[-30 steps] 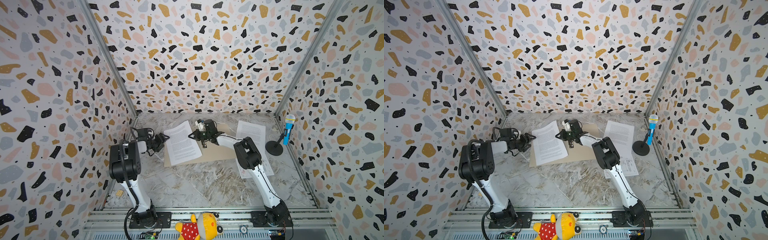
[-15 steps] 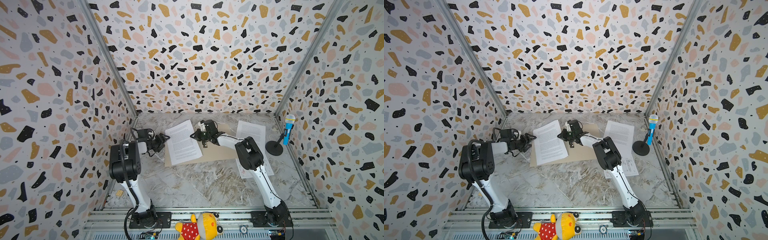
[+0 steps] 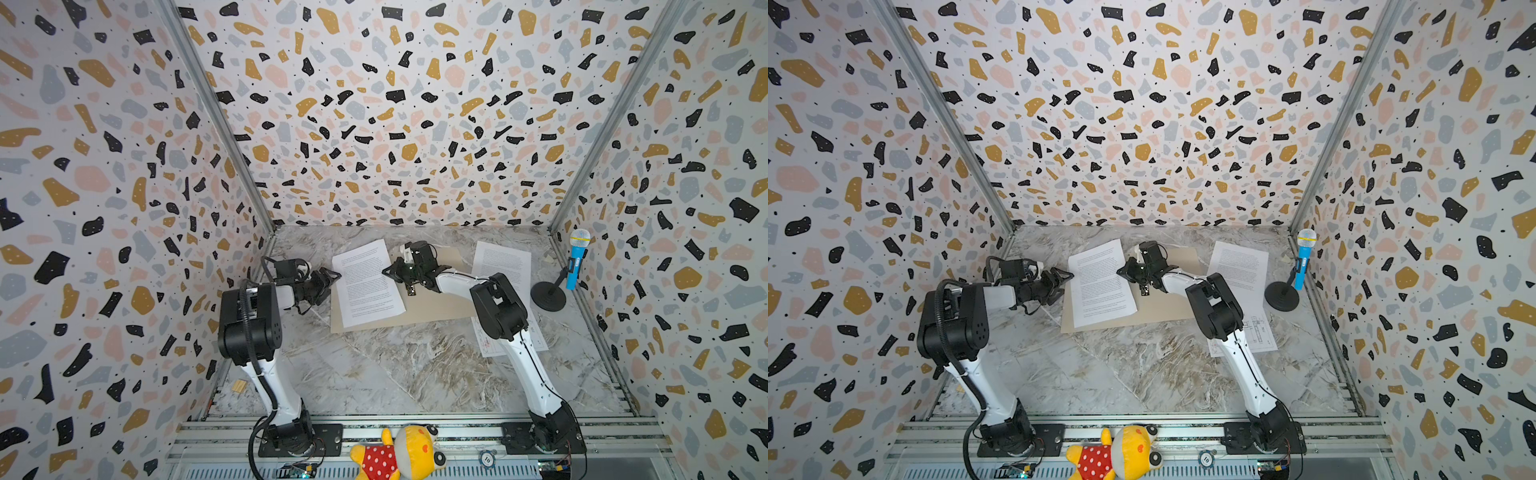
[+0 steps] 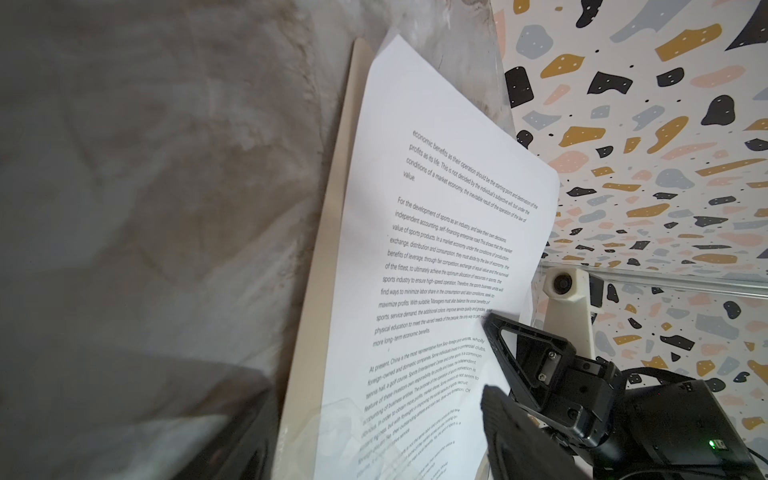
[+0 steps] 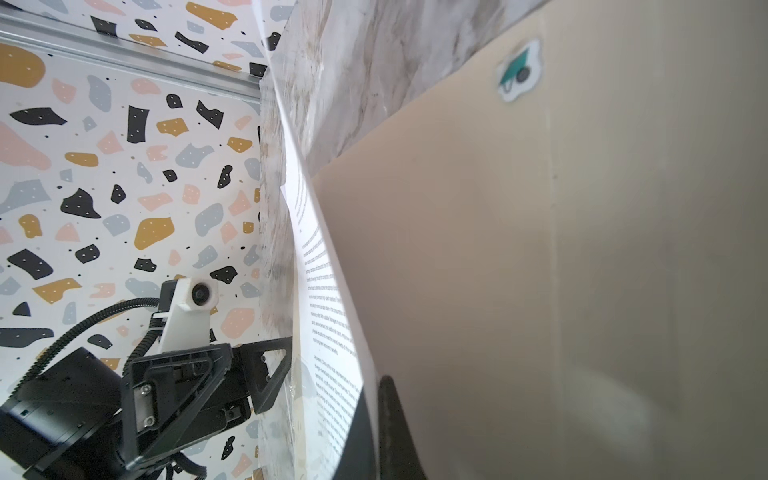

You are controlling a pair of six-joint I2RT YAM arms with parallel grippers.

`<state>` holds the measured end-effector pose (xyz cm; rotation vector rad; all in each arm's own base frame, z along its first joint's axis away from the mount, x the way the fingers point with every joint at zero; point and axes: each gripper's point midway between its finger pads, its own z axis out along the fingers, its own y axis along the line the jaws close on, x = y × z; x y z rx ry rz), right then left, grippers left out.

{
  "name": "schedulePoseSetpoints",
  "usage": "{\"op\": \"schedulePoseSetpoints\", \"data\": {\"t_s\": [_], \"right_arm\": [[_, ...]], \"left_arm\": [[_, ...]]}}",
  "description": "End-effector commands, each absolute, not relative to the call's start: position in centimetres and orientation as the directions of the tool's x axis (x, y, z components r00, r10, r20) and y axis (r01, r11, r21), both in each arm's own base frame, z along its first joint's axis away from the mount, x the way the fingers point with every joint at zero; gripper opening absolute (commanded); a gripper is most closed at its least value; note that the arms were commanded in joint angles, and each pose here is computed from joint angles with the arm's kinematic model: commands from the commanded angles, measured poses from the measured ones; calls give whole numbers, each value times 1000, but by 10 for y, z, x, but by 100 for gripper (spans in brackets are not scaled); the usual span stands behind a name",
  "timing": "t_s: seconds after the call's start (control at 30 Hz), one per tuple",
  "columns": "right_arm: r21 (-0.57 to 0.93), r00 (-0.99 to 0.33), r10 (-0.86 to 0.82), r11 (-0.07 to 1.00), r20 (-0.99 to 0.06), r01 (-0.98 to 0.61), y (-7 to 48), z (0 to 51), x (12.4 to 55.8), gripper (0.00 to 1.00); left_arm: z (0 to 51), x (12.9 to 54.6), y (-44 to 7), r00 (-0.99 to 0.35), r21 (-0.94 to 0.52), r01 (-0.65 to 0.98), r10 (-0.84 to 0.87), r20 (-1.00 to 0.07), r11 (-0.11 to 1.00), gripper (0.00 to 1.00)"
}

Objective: Put the files into the folder

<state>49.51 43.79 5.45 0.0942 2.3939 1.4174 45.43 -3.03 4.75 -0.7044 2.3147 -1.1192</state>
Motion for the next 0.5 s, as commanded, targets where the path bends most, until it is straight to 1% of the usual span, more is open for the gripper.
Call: {"op": "schedulePoseSetpoints", "data": {"t_s": [0.0, 0.03, 0.13, 0.3, 0.47], "right_arm": [[859, -920, 203, 467, -335, -210, 438, 98, 496, 5], [857, -923, 189, 469, -335, -215, 437, 97, 495, 10], [842, -929, 147, 486, -341, -232, 435, 95, 492, 15], [837, -933, 94, 480, -347, -264, 437, 96, 486, 15], [840, -943, 40, 467, -331, -276, 443, 95, 480, 15]], "left_arm": [[30, 441, -35, -774, -806, -289, -622, -121, 517, 79], [30, 441, -36, -775, -806, -289, -620, -119, 516, 79], [29, 441, -36, -775, -807, -290, -620, -118, 515, 79], [29, 441, -36, -776, -808, -289, -620, -116, 513, 79], [29, 442, -36, -776, -809, -287, -620, -118, 514, 79]]}}
